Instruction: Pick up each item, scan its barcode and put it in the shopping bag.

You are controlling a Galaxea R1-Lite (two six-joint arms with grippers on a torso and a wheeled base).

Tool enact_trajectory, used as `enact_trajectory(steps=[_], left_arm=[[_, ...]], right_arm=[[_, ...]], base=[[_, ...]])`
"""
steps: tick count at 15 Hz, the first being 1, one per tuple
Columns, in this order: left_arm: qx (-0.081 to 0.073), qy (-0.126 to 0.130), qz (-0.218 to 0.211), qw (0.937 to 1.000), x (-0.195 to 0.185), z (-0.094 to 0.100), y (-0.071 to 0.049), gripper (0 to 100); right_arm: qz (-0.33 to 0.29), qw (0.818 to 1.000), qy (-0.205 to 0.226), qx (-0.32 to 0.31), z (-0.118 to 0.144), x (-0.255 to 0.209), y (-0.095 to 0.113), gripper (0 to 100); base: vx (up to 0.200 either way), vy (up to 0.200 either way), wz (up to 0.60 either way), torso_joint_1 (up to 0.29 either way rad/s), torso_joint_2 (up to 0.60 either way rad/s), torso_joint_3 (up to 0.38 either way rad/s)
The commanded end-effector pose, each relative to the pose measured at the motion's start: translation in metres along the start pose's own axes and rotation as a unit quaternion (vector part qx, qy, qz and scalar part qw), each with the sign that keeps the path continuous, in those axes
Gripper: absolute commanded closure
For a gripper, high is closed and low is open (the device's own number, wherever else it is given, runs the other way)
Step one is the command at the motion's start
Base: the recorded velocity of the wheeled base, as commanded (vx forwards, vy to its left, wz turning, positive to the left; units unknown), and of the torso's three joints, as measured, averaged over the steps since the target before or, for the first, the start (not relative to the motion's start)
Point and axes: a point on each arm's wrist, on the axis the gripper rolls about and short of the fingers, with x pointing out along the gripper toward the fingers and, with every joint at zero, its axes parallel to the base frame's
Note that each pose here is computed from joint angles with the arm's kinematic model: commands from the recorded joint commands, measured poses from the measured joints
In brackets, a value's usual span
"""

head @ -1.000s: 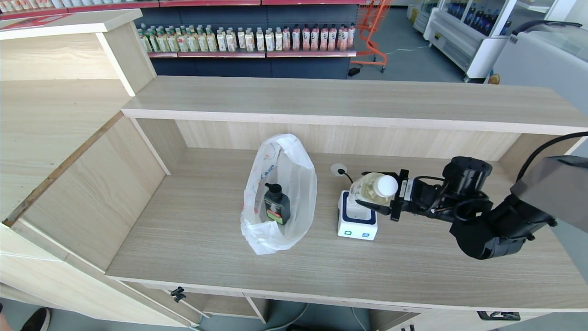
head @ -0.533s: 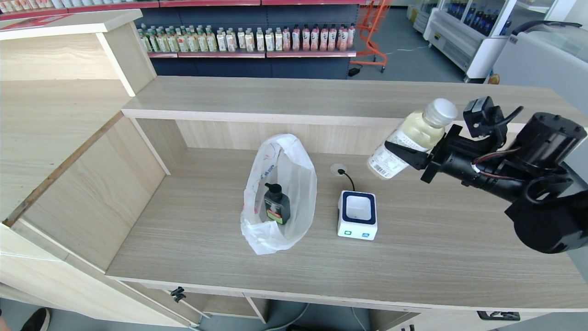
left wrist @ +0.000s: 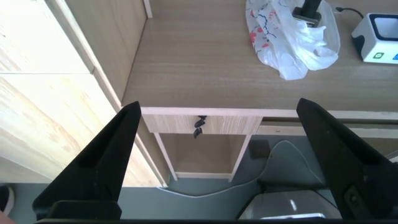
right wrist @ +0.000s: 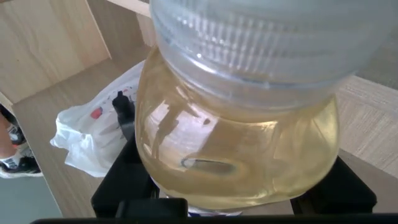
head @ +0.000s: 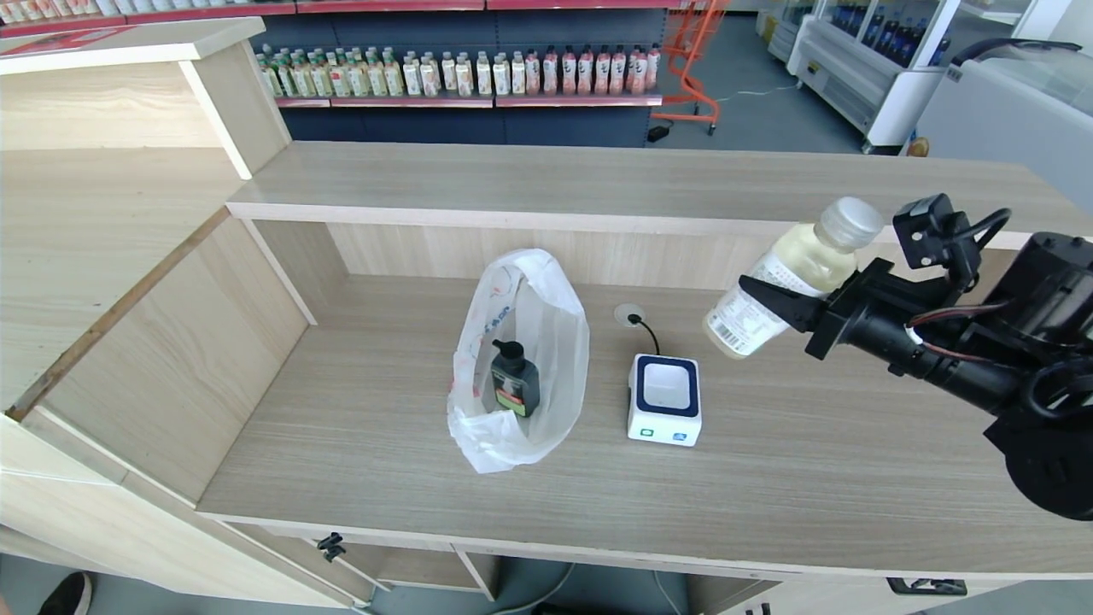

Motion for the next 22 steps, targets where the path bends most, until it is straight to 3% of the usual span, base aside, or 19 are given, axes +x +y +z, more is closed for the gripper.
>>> enact_trajectory(steps=[1, 3, 9, 15, 22], left_arm=[[0.0, 0.0, 0.0, 1.0, 0.0, 0.0, 0.0, 0], [-0.001, 0.001, 0.0, 1.0, 0.0, 0.0, 0.0, 0], [-0.001, 0.001, 0.0, 1.0, 0.0, 0.0, 0.0, 0], [-0.001, 0.0, 0.0, 1.0, 0.0, 0.0, 0.0, 0], [-0.001, 0.001, 0.0, 1.0, 0.0, 0.0, 0.0, 0]], right_arm=[[-0.002, 1.0, -0.002, 0.008, 0.002, -0.001, 0.0, 100], [-0.01, 1.0, 0.003, 0.026, -0.002, 0.0, -0.001, 100], [0.011, 0.996, 0.055, 0.07, -0.022, 0.037, -0.006, 100], [0.021, 0.992, 0.085, 0.09, -0.066, 0.096, 0.001, 100], [0.035, 0.997, 0.059, 0.036, -0.131, 0.167, 0.019, 100]], base=[[0.0, 0.2, 0.0, -0.012, 0.0, -0.002], [0.0, 0.2, 0.0, 0.007, 0.0, 0.002], [0.0, 0.0, 0.0, 0.0, 0.0, 0.0], [0.0, 0.0, 0.0, 0.0, 0.0, 0.0], [0.0, 0.0, 0.0, 0.0, 0.0, 0.0]])
